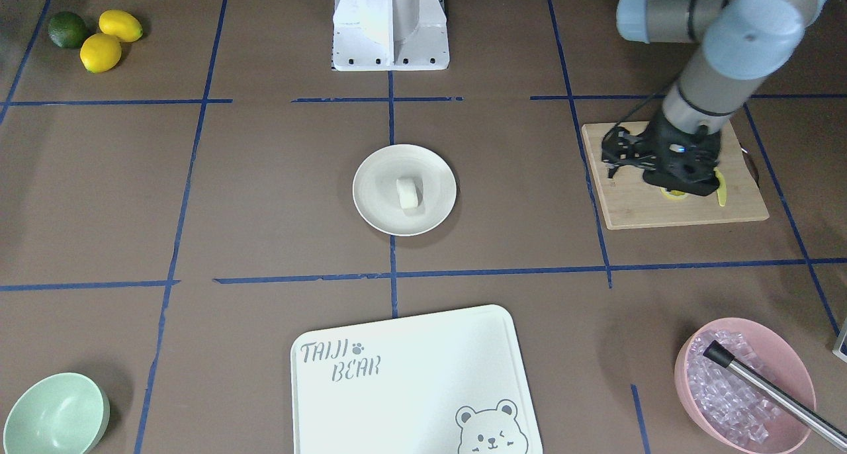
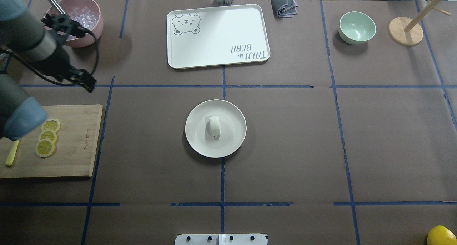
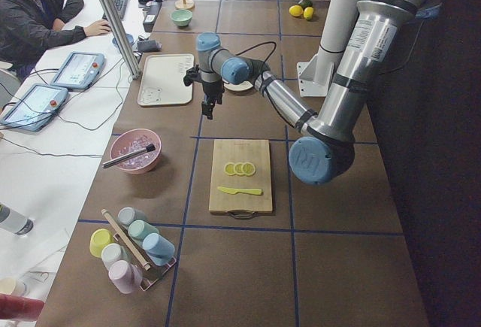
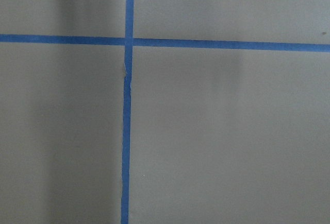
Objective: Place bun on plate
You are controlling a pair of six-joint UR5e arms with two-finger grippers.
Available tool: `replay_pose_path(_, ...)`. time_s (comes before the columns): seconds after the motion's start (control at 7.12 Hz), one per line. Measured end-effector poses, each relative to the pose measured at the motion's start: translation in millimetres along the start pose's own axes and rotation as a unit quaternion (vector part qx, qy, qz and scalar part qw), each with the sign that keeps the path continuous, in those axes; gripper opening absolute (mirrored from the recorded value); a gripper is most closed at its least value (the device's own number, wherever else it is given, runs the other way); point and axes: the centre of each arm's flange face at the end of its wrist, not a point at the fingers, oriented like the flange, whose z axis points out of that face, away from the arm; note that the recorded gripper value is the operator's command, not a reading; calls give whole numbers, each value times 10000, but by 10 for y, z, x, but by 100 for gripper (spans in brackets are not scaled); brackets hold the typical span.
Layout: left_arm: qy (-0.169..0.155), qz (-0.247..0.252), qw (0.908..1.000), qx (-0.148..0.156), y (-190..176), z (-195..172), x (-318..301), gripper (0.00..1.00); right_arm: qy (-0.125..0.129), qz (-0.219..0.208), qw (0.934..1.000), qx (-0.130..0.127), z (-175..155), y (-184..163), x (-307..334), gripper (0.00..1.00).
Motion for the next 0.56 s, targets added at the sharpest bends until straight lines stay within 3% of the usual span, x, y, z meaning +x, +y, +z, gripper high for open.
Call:
replay_pose_path(0.14,-68,131,9999,-50,279,-105,-783,100,0,-13,10000,1,0,2,0,100)
replay_pose_path(0.28,-38,-61,9999,-103,624,-178,-1482,100,1,-25,10000,5,-2,1,-1,100)
replay_pose_path(0.56,4,-919,9955,-217,1450,-180,-2561,100,1,-34,10000,2,2,4,2,100)
